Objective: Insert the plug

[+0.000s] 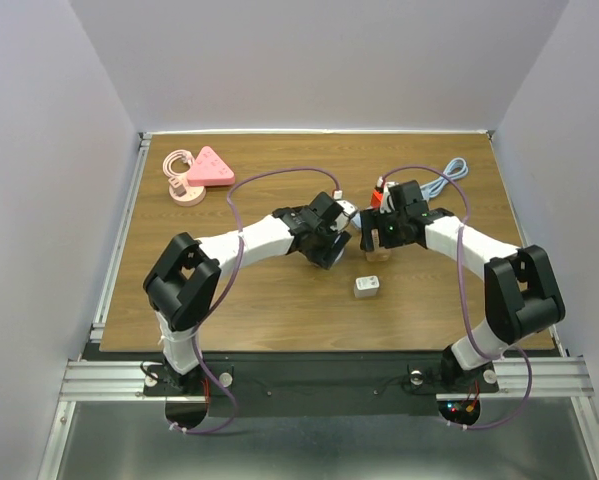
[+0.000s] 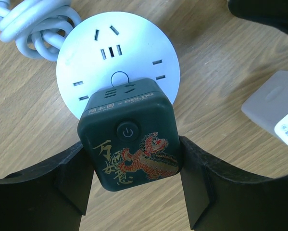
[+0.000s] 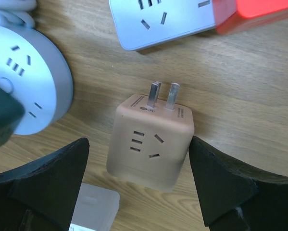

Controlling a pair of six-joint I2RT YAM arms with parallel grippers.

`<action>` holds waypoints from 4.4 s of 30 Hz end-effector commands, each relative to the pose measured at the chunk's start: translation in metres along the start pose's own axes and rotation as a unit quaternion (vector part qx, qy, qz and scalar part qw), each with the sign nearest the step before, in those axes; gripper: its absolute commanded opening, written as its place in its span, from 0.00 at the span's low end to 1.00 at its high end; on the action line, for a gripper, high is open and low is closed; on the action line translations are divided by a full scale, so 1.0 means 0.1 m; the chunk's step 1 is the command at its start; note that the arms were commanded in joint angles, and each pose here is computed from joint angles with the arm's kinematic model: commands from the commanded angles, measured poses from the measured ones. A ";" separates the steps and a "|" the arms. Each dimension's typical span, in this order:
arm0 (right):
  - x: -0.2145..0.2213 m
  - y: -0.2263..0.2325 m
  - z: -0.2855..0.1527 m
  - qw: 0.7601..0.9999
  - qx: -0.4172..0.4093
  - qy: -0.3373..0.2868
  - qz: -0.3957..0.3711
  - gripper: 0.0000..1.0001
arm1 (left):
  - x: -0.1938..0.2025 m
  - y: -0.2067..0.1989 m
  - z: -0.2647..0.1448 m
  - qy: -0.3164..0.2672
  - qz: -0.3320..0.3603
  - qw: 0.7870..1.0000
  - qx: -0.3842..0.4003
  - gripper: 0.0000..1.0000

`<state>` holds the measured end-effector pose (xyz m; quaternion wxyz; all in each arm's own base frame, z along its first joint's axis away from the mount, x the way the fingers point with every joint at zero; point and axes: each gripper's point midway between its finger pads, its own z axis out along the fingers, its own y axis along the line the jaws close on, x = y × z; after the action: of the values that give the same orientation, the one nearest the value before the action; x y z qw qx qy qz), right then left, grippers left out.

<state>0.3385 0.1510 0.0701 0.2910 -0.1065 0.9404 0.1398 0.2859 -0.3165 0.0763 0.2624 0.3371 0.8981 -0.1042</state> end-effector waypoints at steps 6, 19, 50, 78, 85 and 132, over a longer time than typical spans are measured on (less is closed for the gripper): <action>-0.02 -0.01 0.06 1.000 0.014 0.002 0.002 0.85 | -0.44 0.19 -0.48 -0.090 -0.019 0.996 -0.006 0.89; -0.16 0.26 -0.09 0.992 -0.065 -0.019 -0.110 0.22 | -0.61 0.17 -0.62 -0.141 -0.020 0.989 0.050 0.99; -0.19 0.49 -0.14 0.993 -0.084 -0.046 -0.075 1.00 | -0.98 0.28 -0.53 -0.182 -0.020 0.977 0.112 0.99; -0.46 -0.38 -1.02 0.954 0.165 -0.219 0.121 1.00 | -0.84 -0.52 0.22 -0.114 0.066 0.978 0.159 0.99; -0.40 -0.40 -1.06 0.953 0.164 -0.223 0.121 1.00 | -0.86 -0.48 0.29 -0.114 0.060 0.982 0.138 0.99; -1.55 0.47 -1.95 0.824 -0.159 -0.476 0.263 1.00 | -2.27 -0.26 -1.61 -0.448 -0.117 0.863 0.201 0.00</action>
<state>0.3420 0.1475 0.2647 0.5808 0.1861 0.7151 0.3415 0.3544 -0.4077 0.2957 0.5141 0.2090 0.7146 -0.4259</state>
